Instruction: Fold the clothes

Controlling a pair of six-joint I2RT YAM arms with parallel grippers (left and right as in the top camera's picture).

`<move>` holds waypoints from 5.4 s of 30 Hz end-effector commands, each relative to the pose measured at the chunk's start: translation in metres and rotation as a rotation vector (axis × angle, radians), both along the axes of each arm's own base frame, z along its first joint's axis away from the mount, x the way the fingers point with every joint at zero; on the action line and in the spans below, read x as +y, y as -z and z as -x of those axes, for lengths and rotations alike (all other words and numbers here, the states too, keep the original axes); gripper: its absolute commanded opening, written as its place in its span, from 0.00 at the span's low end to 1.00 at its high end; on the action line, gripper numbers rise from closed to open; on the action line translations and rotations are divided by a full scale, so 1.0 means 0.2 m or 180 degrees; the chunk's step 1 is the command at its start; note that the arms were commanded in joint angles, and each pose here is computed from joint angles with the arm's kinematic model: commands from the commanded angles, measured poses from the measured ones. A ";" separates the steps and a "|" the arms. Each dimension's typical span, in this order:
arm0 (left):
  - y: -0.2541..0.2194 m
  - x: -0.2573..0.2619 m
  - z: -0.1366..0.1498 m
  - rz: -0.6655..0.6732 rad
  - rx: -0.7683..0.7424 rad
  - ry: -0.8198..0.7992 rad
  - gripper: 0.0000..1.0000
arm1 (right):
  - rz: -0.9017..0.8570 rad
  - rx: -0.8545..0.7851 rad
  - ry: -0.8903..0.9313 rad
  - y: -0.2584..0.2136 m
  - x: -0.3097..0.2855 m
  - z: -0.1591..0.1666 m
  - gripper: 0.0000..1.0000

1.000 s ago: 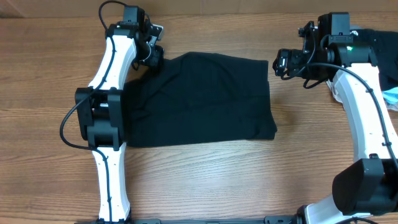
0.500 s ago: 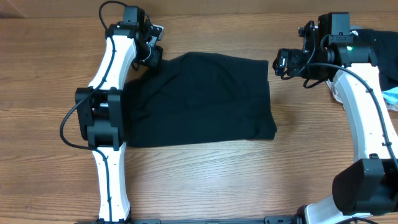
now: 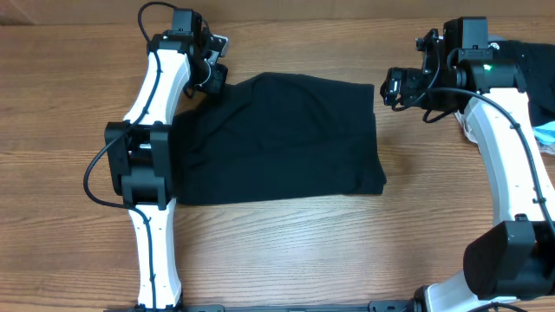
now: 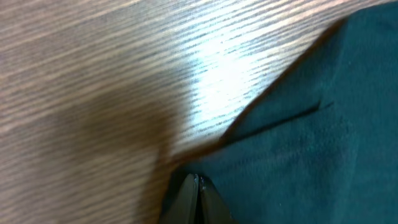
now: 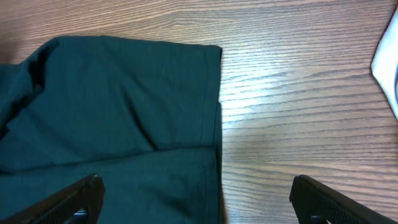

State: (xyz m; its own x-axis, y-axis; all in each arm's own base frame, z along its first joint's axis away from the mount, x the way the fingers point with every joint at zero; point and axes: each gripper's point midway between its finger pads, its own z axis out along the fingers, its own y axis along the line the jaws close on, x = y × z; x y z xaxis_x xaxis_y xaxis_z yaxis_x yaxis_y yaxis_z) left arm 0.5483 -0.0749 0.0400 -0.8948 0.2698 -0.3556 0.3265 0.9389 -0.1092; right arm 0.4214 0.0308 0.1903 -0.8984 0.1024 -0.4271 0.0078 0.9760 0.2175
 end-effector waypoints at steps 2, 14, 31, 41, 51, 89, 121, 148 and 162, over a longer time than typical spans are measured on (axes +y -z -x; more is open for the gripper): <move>-0.30 0.03 -0.10 0.0153 -0.0303 -0.0298 0.04 | 0.0015 -0.0028 -0.0003 -0.01 0.00 0.00 1.00; -0.80 0.04 0.00 0.0192 -0.0440 -0.0351 0.04 | 0.0015 -0.0029 -0.0003 -0.01 0.00 0.00 1.00; -0.16 0.00 0.16 0.0121 0.0289 0.0268 0.60 | 0.0014 -0.0024 -0.0004 0.00 0.00 0.00 1.00; 0.01 0.01 0.14 0.0070 0.0279 0.0225 0.60 | 0.0015 -0.0025 -0.0003 -0.01 0.00 0.00 1.00; 0.01 0.07 0.04 -0.0103 0.0044 0.0071 0.58 | 0.0015 -0.0032 -0.0003 -0.01 0.00 -0.01 1.00; -0.65 0.13 -0.04 -0.0038 -0.0333 -0.0708 0.11 | 0.0014 -0.0105 -0.0004 -0.02 0.00 -0.03 1.00; -1.11 0.09 0.38 -0.0067 -0.0261 -0.0558 0.04 | -0.0064 -0.0288 -0.0047 -0.04 0.02 -0.11 0.95; -0.74 0.03 0.39 -0.0209 0.0415 -0.0458 0.04 | 0.0142 -0.0432 -0.0207 0.73 0.27 -0.61 0.85; -0.74 0.03 0.39 -0.0228 0.0423 -0.0464 0.04 | -0.0019 -0.0592 -0.0003 0.92 0.30 -0.74 0.77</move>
